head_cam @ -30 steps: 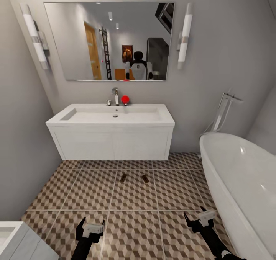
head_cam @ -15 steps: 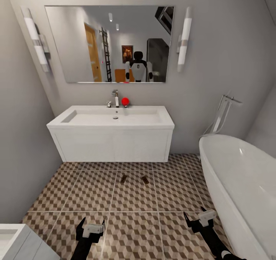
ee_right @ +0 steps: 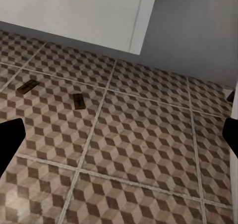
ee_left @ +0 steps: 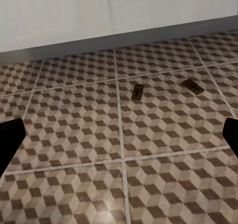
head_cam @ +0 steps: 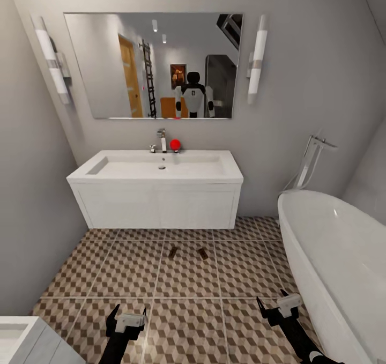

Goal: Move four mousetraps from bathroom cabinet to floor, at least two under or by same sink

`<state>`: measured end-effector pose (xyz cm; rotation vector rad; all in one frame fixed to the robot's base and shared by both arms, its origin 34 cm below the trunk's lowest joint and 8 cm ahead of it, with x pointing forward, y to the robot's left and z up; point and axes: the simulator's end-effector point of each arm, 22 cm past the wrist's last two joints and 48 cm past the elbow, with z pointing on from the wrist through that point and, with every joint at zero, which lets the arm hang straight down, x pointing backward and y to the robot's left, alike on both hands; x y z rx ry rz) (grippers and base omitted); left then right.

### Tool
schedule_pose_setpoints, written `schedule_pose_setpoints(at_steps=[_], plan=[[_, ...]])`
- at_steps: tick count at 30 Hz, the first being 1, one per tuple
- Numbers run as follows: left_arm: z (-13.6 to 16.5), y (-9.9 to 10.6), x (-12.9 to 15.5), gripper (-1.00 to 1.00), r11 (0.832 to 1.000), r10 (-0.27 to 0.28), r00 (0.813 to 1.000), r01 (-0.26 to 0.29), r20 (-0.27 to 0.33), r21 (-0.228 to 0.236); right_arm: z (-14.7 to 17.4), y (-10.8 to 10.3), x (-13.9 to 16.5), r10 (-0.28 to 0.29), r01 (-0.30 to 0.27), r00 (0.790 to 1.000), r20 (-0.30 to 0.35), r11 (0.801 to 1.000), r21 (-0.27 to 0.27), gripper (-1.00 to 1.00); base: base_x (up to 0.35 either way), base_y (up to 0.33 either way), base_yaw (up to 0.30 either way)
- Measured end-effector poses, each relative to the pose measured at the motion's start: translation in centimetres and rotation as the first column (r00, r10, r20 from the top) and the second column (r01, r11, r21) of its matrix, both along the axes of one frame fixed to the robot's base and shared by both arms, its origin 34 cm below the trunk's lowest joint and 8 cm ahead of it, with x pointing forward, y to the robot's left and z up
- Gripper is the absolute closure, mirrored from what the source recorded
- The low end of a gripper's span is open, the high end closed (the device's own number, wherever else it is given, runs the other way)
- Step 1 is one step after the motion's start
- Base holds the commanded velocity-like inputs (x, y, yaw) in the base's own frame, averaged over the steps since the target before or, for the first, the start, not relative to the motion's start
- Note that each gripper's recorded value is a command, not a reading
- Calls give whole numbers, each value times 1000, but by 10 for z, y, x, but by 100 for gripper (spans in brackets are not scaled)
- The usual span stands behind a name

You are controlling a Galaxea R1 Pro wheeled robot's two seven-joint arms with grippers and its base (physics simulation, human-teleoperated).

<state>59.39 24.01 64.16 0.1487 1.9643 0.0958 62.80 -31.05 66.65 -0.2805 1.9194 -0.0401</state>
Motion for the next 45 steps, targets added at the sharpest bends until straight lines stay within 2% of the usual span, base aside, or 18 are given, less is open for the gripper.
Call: schedule_pose_setpoints(at_steps=[4, 23, 33, 38, 39, 45], plan=[[6, 2, 0, -100, 1000, 1, 1000, -1, 0, 2, 6, 0, 0, 0, 0, 1000, -1, 1000, 0, -100, 0, 0, 0], [27, 53, -13, -100, 997, 29, 999, -27, -26, 71, 31, 0, -6, 0, 0, 1000, -7, 1000, 0, -100, 0, 0, 0], [20, 80, -54, -100, 994, 39, 995, -29, -88, 107, 44, 2, -7, 2, -2, 1000, -8, 1000, 1, -100, 0, 0, 0], [19, 76, -68, -100, 995, 13, 993, -2, -114, 99, 50, 2, -8, 3, -3, 1000, -8, 1000, 2, -100, 0, 0, 0], [17, 67, -71, -100, 996, -15, 992, 26, -125, 82, 51, 2, -8, 3, -3, 1000, -8, 1000, 2, -100, 0, 0, 0], [20, 51, -77, -100, 997, -51, 989, 59, -140, 51, 56, 4, -13, 4, -4, 1000, -17, 1000, 3, -100, 0, 0, 0]])
